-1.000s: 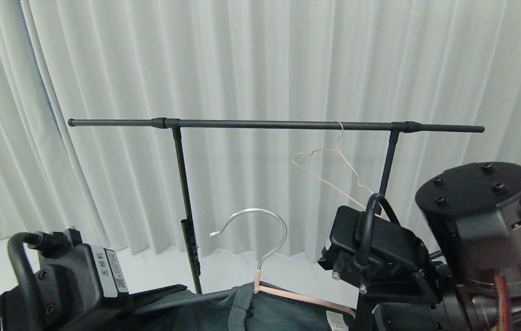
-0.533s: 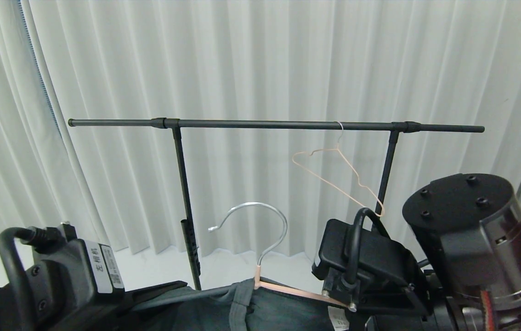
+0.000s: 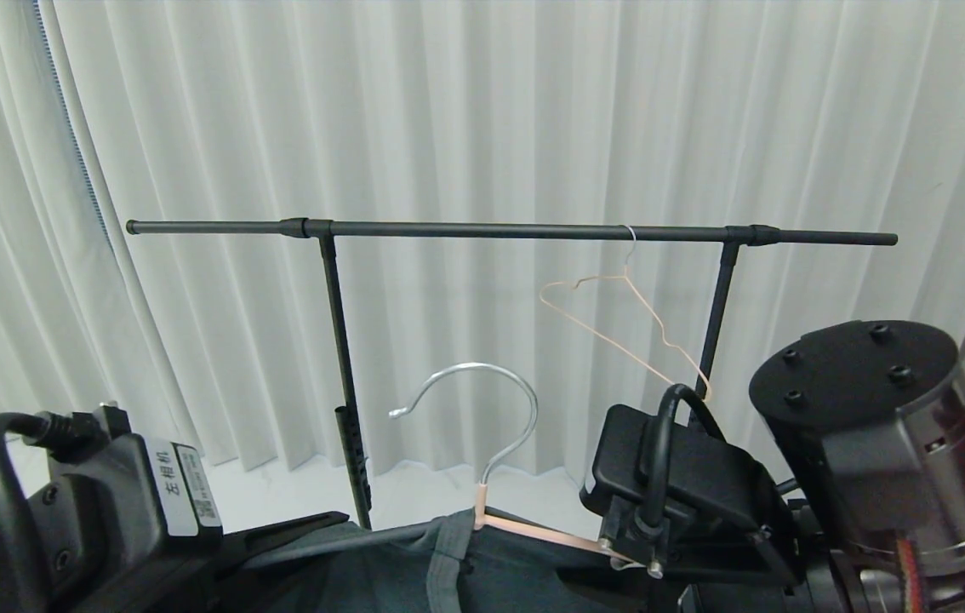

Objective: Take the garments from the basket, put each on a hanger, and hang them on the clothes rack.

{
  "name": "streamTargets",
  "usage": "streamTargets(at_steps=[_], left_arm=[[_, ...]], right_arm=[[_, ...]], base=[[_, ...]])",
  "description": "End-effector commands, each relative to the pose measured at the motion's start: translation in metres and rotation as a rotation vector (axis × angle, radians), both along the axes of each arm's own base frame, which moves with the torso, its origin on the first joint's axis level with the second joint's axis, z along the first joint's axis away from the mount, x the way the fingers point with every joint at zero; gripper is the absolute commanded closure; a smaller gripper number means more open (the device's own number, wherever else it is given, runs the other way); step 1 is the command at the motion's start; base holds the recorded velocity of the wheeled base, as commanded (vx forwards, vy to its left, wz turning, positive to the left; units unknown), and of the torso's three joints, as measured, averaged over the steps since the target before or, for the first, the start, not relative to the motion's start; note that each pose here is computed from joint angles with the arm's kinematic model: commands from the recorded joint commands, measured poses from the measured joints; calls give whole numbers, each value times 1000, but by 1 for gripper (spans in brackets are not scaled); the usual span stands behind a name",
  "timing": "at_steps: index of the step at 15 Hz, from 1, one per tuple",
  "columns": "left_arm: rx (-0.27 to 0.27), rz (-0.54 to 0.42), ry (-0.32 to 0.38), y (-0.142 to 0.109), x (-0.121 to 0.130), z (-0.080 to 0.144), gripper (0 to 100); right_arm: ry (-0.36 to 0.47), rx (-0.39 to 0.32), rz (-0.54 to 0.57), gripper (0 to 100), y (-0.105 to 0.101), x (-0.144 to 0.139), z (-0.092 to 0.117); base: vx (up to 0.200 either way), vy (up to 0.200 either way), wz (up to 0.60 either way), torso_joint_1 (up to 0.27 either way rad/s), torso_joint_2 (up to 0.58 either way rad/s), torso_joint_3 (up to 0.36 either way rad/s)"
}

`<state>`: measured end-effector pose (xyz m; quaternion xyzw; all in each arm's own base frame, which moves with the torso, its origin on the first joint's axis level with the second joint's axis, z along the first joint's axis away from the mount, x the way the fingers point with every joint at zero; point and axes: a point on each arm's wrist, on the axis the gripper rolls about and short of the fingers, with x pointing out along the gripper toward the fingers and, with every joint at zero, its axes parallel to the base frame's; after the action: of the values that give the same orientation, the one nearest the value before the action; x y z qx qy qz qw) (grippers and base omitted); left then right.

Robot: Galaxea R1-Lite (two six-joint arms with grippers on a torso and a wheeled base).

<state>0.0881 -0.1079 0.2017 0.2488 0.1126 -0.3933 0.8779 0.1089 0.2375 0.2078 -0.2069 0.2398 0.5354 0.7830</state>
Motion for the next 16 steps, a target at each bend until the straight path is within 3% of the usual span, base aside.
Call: streamTargets(at_steps=[1,2,6,10,13,16], left_arm=[[-2,-4,0,0,0,0,100],[-5,-4,-2,0,0,1,0],[-23,4,-6,2,-1,3,0],[-20,17,1,10,-6,-4,0],[7,131,28,27,-2,-19,0],[6,133,31,31,-6,-24,0]], right_arm=[[-14,18,6,100,-4,-2,5],[-31,22,14,100,-7,-3,8],[-134,1,73,100,-22,-8,13],[-210,-31,60,100,-40,1,12],[-248,-29,24,100,-58,5,16],[-277,11,-13,100,-65,8,18]], base=[[0,0,0,0,0,0],[0,0,0,0,0,0],[0,0,0,0,0,0],[0,0,0,0,0,0],[0,0,0,0,0,0],[0,0,0,0,0,0]])
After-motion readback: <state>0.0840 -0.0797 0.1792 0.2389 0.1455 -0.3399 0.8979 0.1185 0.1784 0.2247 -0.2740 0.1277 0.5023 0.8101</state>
